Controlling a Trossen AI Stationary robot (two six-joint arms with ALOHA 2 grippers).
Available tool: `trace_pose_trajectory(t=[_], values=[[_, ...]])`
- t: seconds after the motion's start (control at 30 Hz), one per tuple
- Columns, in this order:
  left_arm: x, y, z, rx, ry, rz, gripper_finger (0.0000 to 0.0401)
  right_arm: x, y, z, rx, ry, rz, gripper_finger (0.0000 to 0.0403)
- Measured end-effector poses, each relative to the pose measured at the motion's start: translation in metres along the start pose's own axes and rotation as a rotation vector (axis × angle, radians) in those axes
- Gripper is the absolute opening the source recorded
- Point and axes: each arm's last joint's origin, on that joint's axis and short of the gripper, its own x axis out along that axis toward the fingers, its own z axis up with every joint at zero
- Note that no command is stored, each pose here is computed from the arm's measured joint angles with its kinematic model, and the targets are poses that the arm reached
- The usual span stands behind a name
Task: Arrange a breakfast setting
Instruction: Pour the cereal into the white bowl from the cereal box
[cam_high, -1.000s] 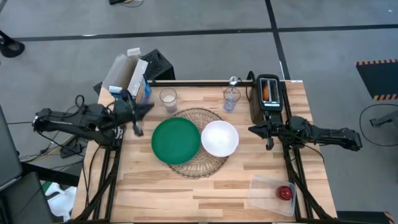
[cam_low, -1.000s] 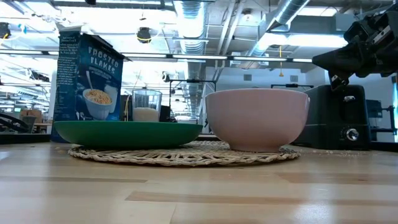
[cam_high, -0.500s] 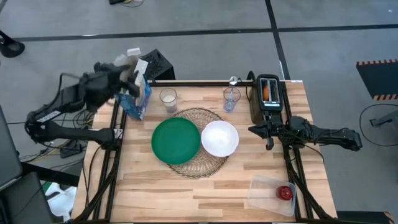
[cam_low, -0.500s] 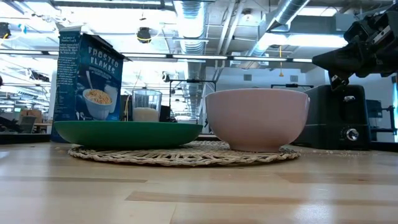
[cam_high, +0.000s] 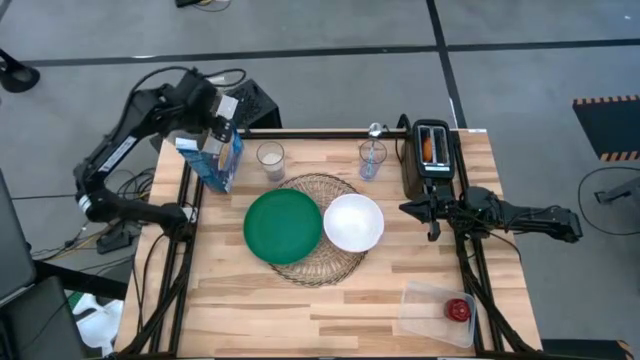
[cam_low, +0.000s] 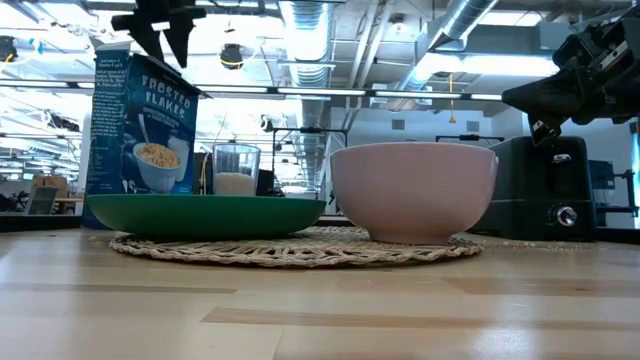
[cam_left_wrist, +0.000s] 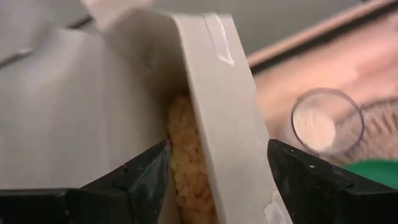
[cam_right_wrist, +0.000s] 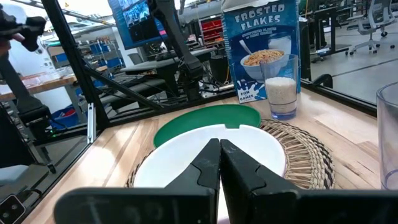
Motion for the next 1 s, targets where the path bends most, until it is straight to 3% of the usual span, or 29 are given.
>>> trace_pose_trajectory(t=[0.23,0.63,0.83,1.0], values=[[0.02,-0.003,-0.001,0.06,0.192,0.045,0.0251,0.0,0.0,0.0,0.0,0.0,0.0,0.0038],[0.06,-0.018,0.01,0.156,0.348,0.1,0.0248,0.0,0.0,0.0,0.0,0.0,0.0,0.0038],[0.086,-0.016,-0.001,0.186,0.453,0.155,0.022,0.0,0.0,0.0,0.0,0.0,0.0,0.0038],[0.091,-0.016,-0.006,0.212,0.455,0.174,0.0182,0.0,0.0,0.0,0.0,0.0,0.0,0.0038]])
